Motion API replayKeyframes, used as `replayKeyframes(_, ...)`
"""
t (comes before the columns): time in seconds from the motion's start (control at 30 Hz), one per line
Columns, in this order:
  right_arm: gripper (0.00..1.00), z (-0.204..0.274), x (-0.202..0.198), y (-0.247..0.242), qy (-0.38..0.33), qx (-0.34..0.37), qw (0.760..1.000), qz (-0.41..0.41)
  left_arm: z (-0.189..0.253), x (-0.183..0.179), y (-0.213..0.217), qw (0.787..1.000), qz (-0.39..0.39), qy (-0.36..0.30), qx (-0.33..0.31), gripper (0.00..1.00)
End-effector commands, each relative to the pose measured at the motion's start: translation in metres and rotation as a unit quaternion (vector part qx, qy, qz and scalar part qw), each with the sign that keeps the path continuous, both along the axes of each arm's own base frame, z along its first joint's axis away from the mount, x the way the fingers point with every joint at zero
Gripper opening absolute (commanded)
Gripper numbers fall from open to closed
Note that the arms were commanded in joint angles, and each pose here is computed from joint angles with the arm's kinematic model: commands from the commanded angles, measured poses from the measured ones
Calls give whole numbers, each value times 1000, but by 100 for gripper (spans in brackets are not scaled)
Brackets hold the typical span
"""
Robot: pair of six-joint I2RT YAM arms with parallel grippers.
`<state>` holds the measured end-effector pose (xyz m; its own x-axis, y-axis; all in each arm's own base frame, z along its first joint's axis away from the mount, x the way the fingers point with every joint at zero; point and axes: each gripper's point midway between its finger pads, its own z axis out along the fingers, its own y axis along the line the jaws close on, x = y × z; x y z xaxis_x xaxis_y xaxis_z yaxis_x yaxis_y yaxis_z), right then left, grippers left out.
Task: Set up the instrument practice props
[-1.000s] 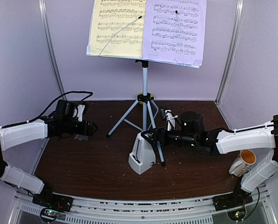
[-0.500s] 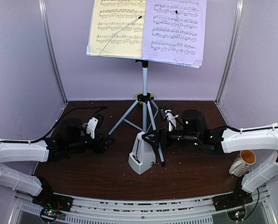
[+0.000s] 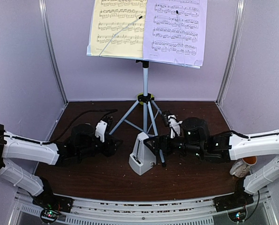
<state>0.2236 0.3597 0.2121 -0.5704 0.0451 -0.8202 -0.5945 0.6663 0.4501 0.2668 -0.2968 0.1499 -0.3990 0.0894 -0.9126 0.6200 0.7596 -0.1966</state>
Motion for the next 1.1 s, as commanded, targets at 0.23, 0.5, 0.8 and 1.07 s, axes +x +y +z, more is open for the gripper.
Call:
replayKeyframes(0.23,56,-79,4,-19,35,-56,995,-73,-12,34,-39,998,-8,7,63,45)
replayKeyframes(0.5,41,-95,16,1,19,-85,994,-63,-33,35,-44,997,-14,28,67,40)
replayKeyframes(0.8,40,-87,25,16,-13,-91,995,-46,-42,17,-46,997,-51,35,42,37)
replayKeyframes(1.07,50,-64,35,9,-51,-75,995,-33,-41,6,-50,996,-75,38,21,34)
